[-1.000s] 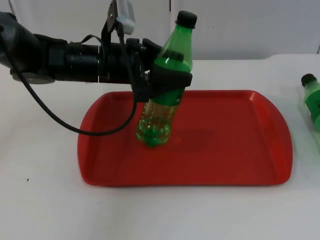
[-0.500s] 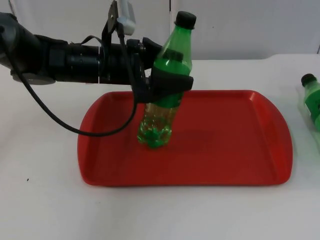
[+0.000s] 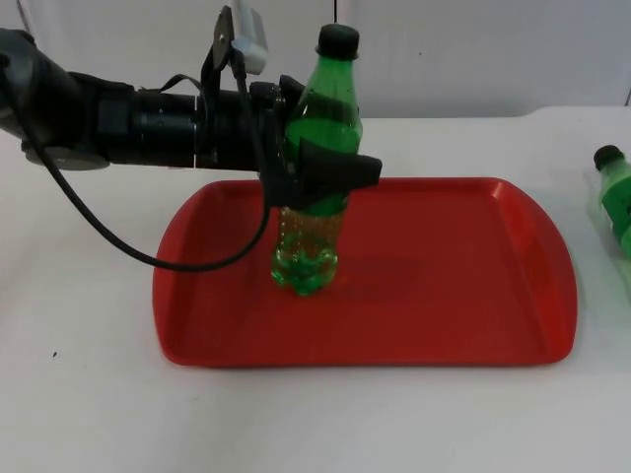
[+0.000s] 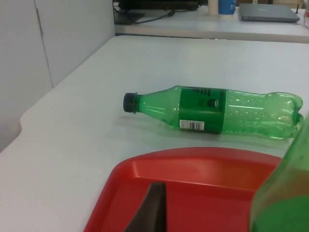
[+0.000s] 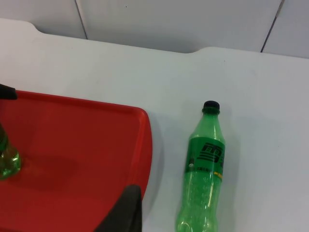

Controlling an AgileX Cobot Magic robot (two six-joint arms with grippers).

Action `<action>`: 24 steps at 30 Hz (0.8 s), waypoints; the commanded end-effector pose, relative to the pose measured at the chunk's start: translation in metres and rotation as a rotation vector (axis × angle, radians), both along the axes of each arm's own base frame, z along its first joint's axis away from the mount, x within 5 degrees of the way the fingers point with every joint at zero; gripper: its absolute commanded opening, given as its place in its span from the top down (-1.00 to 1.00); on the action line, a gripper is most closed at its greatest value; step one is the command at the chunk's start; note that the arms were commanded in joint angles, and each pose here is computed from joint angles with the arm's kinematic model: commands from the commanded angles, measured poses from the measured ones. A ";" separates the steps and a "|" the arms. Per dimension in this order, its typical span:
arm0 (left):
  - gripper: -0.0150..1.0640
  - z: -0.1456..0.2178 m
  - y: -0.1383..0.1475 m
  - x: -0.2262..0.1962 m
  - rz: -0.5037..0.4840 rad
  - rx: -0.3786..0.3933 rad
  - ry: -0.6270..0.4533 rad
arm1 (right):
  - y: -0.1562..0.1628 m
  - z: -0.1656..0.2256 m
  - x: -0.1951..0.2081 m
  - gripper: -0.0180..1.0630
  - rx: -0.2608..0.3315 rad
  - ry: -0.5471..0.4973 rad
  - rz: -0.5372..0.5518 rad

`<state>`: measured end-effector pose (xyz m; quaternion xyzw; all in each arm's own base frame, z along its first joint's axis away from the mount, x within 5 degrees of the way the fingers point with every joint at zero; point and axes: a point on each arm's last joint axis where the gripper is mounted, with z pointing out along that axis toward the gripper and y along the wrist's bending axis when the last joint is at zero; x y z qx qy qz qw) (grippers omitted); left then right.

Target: Place the bottle upright on the tray.

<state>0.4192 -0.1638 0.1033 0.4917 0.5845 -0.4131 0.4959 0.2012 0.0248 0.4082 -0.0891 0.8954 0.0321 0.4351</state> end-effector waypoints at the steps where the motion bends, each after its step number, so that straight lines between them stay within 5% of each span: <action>1: -0.62 0.004 0.000 0.001 -0.002 -0.017 -0.008 | -0.001 0.001 -0.001 -0.98 -0.006 -0.004 -0.005; 5: -0.66 0.004 0.002 0.002 0.004 -0.017 -0.008 | -0.001 0.001 -0.001 -0.98 -0.006 -0.004 -0.005; 8: -0.99 0.004 0.010 0.005 0.024 -0.017 -0.008 | -0.002 0.001 -0.001 -0.98 -0.013 -0.002 -0.006; 24: -0.98 0.003 0.020 0.007 0.051 -0.026 0.068 | -0.003 0.001 -0.001 -0.98 -0.024 -0.003 -0.009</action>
